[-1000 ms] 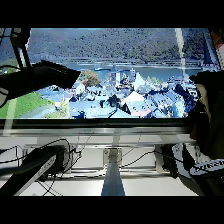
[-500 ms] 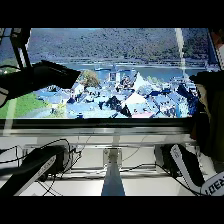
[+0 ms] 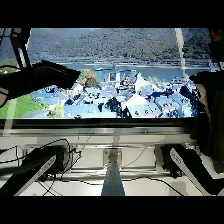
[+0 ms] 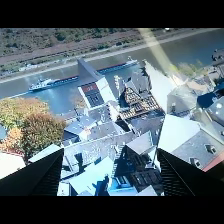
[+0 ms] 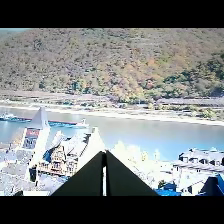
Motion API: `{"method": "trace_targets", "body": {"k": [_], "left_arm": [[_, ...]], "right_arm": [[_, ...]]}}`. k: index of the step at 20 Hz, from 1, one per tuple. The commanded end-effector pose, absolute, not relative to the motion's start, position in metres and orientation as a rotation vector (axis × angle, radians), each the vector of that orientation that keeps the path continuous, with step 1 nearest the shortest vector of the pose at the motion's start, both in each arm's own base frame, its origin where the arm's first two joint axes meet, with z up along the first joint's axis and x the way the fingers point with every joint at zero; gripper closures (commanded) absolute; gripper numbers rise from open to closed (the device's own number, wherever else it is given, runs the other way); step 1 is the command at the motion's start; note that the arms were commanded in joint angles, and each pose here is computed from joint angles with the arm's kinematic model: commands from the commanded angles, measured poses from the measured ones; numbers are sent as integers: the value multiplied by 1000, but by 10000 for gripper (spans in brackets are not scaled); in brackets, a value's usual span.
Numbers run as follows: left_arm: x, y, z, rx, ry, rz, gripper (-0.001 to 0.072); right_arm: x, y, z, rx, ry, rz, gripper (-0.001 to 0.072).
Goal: Fold the clothes and pants, and hang the long-sleeved shirts on hangers.
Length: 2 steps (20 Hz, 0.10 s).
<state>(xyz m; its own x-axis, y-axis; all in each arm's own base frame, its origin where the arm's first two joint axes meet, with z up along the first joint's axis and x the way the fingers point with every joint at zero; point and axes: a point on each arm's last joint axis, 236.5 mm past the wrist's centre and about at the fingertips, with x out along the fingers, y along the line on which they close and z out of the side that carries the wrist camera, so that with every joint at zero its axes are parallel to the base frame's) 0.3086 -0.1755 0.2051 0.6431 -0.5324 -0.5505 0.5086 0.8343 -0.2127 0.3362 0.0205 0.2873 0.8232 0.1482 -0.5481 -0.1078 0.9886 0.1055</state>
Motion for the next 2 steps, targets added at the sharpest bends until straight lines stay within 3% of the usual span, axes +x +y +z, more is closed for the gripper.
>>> {"method": "trace_targets", "body": {"k": [1, 2], "left_arm": [[309, -175, 206, -39, 638, -592, 55], [309, -175, 206, -39, 638, -592, 55]], "right_arm": [[335, 28, 288, 53, 587, 159, 669], [335, 29, 288, 54, 586, 160, 668]]}}
